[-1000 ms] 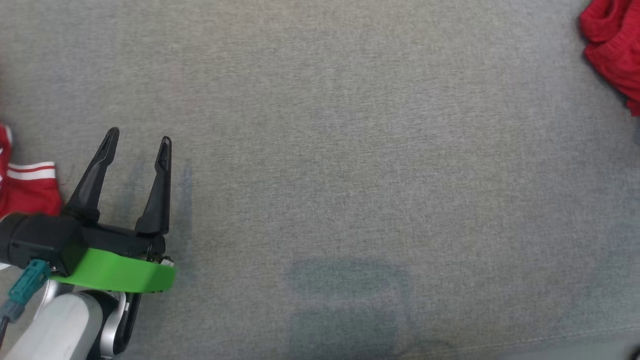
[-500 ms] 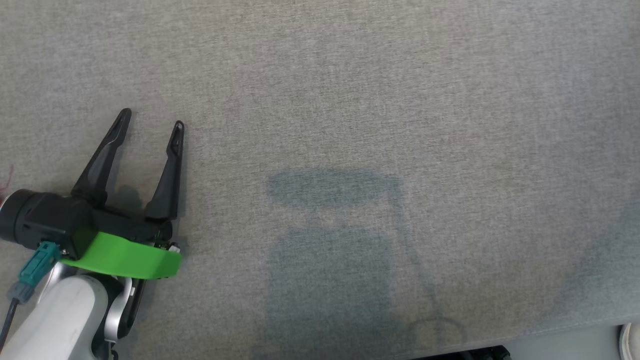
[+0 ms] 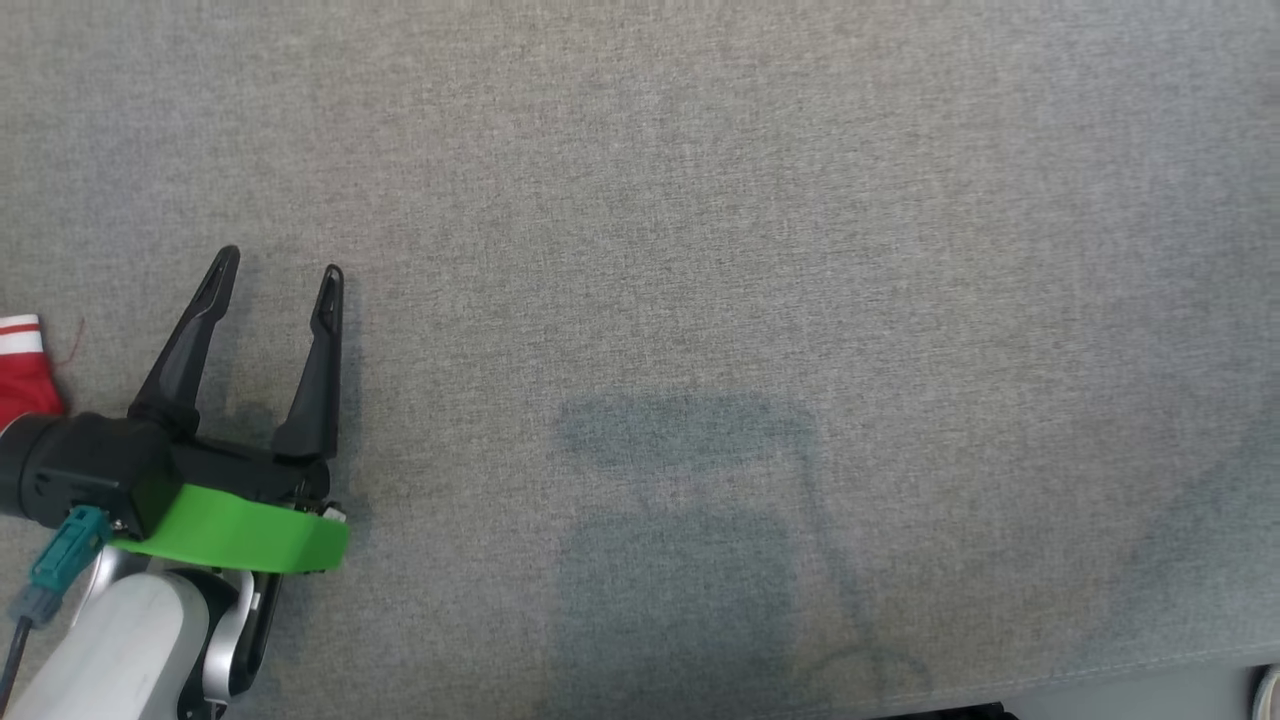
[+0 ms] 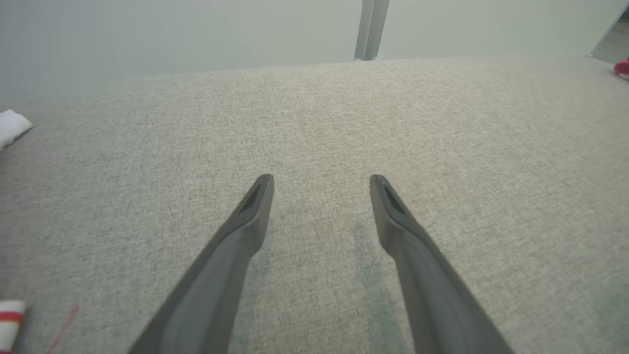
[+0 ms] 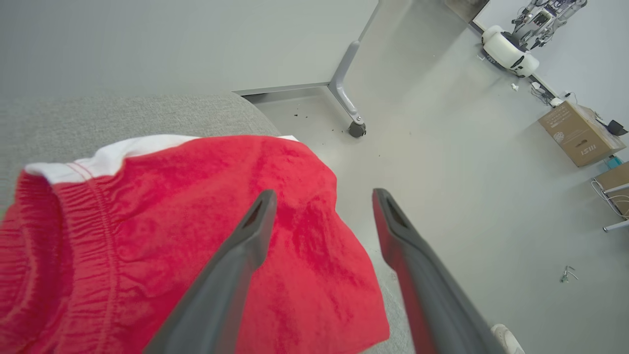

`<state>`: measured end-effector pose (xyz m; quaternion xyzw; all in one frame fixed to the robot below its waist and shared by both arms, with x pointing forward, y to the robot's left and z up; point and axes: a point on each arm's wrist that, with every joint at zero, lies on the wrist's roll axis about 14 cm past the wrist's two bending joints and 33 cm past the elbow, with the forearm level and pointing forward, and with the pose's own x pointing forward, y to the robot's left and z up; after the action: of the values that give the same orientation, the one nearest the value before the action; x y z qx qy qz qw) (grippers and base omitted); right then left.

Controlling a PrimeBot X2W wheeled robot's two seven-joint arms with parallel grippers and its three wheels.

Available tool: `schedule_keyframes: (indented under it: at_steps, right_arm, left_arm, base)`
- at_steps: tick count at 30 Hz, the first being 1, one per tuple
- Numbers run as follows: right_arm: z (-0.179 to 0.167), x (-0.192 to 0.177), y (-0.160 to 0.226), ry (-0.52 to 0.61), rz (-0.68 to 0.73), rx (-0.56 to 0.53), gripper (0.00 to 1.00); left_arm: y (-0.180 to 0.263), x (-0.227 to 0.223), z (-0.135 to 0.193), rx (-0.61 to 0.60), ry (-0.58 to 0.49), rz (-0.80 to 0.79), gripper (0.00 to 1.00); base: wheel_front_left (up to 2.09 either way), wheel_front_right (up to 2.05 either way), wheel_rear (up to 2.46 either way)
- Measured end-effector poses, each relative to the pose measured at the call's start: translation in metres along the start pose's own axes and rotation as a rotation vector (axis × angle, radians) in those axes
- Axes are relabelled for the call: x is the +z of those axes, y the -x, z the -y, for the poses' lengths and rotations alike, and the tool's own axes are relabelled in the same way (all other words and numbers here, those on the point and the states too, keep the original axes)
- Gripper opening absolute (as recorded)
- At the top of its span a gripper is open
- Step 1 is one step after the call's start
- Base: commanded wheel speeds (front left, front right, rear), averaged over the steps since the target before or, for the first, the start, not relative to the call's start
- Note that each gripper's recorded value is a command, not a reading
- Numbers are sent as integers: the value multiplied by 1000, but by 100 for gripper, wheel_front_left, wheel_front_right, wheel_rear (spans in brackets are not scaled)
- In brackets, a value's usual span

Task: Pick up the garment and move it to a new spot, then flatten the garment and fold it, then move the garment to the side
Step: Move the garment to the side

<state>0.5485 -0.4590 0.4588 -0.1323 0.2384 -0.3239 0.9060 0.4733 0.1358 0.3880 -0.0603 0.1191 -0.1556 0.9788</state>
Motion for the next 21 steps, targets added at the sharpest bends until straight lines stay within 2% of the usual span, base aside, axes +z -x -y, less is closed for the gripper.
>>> schedule_keyframes:
  at_steps: [5,12,16,18,21]
  right_arm:
    - [3,22,10,-12,107,33,100]
    - [-2,48,46,-21,276,152,100]
    - [-8,60,92,-42,426,276,100]
    - [-14,52,115,-61,458,340,100]
    - [-4,32,146,-82,478,387,100]
  left_arm:
    - [6,8,5,4,3,19,100]
    - [25,28,18,21,20,62,100]
    - [48,40,29,38,30,88,100]
    - [58,41,31,49,25,89,100]
    - [73,43,32,71,16,91,100]
  base:
    - [0,0,0]
    - [0,0,0]
    - [0,0,0]
    - [0,0,0]
    - [0,0,0]
